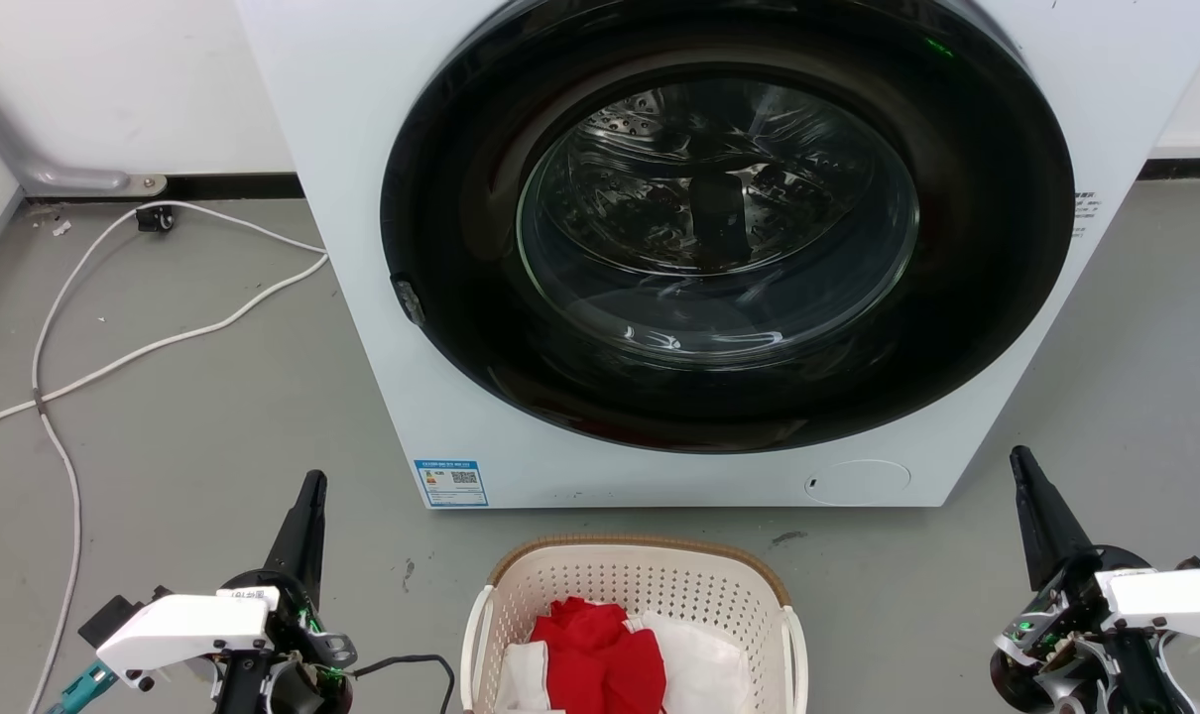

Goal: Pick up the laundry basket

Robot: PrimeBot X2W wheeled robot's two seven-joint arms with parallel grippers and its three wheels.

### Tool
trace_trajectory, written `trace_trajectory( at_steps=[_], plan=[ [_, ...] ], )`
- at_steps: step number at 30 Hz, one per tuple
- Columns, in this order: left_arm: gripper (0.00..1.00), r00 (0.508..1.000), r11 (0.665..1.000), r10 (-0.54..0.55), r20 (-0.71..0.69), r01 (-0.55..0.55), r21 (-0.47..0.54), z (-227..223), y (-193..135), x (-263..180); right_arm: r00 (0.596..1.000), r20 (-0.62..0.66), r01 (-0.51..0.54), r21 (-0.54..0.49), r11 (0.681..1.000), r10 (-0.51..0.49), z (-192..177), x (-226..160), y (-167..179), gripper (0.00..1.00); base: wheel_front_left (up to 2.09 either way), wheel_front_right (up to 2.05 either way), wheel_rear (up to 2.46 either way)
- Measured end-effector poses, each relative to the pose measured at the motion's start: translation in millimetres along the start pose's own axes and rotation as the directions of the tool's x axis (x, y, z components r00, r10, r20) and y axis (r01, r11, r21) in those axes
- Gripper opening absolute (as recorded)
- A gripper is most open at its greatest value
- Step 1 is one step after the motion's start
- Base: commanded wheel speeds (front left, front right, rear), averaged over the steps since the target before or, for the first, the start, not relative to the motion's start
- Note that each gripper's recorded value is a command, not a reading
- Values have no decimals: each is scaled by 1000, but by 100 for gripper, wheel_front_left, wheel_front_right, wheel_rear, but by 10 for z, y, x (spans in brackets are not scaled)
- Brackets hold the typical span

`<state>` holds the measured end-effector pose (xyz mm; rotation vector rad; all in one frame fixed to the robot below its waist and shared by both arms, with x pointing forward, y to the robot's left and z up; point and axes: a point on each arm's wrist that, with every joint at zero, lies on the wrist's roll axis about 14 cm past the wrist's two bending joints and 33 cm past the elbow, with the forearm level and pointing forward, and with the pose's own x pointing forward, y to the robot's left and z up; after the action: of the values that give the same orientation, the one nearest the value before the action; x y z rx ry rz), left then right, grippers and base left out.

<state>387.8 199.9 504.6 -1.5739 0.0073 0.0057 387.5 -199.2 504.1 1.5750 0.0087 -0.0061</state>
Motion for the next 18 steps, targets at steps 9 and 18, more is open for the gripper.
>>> trace_trajectory(
  at_steps=[9, 18],
  plan=[
    [0, 1000, 1000, 0, 0, 0, 0, 0, 0, 0, 1000, 0, 0, 0, 1000, 0, 0, 0, 0, 0, 0, 0, 0],
    [0, 1000, 1000, 0, 0, 0, 0, 0, 0, 0, 1000, 0, 0, 0, 1000, 0, 0, 0, 0, 0, 0, 0, 0]
  ],
)
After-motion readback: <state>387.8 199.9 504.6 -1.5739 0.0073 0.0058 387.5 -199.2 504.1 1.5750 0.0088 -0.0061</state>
